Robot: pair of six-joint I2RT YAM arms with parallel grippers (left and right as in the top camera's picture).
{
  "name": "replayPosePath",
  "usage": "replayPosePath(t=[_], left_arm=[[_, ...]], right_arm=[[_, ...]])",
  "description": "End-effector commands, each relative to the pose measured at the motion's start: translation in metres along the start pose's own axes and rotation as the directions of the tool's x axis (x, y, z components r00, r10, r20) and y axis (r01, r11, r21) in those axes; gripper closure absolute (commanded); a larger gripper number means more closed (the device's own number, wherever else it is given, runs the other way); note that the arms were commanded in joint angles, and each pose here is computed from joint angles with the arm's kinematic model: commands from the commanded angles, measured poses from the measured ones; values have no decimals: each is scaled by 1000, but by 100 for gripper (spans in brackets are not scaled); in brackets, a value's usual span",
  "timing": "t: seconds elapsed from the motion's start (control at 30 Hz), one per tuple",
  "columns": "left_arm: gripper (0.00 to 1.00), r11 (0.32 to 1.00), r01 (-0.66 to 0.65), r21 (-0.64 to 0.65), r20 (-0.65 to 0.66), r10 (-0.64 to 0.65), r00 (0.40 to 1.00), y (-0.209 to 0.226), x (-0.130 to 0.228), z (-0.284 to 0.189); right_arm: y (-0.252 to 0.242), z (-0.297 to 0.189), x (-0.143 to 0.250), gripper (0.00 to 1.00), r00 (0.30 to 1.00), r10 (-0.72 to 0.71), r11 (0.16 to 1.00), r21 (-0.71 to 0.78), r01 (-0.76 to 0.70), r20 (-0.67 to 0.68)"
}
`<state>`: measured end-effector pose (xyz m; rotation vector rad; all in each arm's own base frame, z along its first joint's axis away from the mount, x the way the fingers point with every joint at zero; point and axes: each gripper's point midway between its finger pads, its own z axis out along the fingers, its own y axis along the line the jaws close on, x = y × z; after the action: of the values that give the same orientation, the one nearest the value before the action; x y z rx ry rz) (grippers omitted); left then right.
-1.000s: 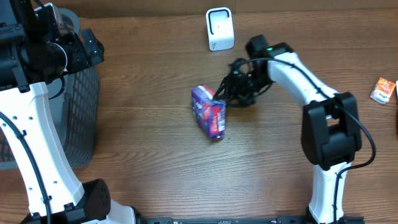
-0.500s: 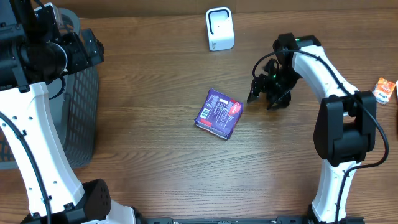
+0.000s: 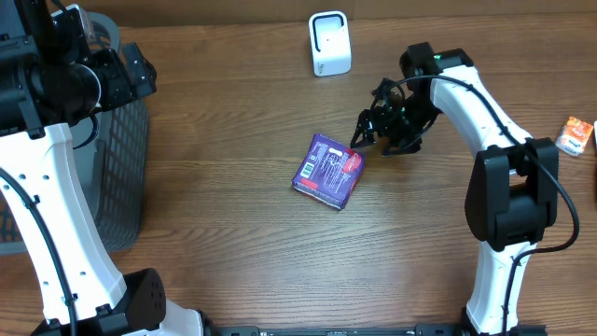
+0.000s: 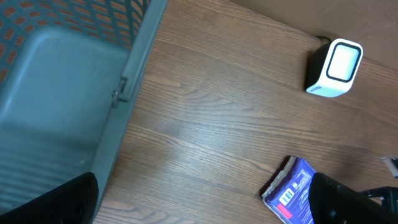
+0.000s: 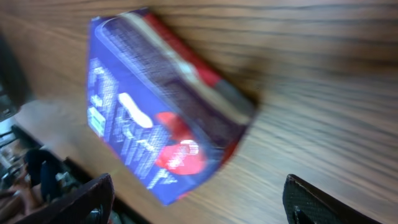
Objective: Scan the item barcode
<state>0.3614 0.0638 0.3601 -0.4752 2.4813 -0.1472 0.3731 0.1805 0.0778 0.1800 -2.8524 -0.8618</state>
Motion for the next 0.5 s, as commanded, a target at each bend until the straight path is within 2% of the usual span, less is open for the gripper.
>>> replayPosePath(t=[0.0, 0.1, 0.2, 0.33, 0.47], left_arm=[[0, 1000, -8, -2, 21, 8, 1000, -1, -3, -5], [0, 1000, -8, -2, 21, 8, 1000, -1, -3, -5], [0, 1000, -8, -2, 21, 8, 1000, -1, -3, -5], [0, 1000, -8, -2, 22, 9, 1000, -1, -3, -5], [0, 1000, -8, -2, 22, 8, 1000, -1, -3, -5]], right_arm=[[33, -1, 5, 13, 998, -68, 995, -66, 68, 5], [34, 9, 13, 13, 998, -47, 999, -18, 47, -29], [24, 16, 23, 13, 998, -13, 995, 97, 19, -62], [19, 15, 34, 18, 994, 65, 984, 171, -50, -85], [24, 6, 35, 14, 999, 3, 967, 255, 8, -44]])
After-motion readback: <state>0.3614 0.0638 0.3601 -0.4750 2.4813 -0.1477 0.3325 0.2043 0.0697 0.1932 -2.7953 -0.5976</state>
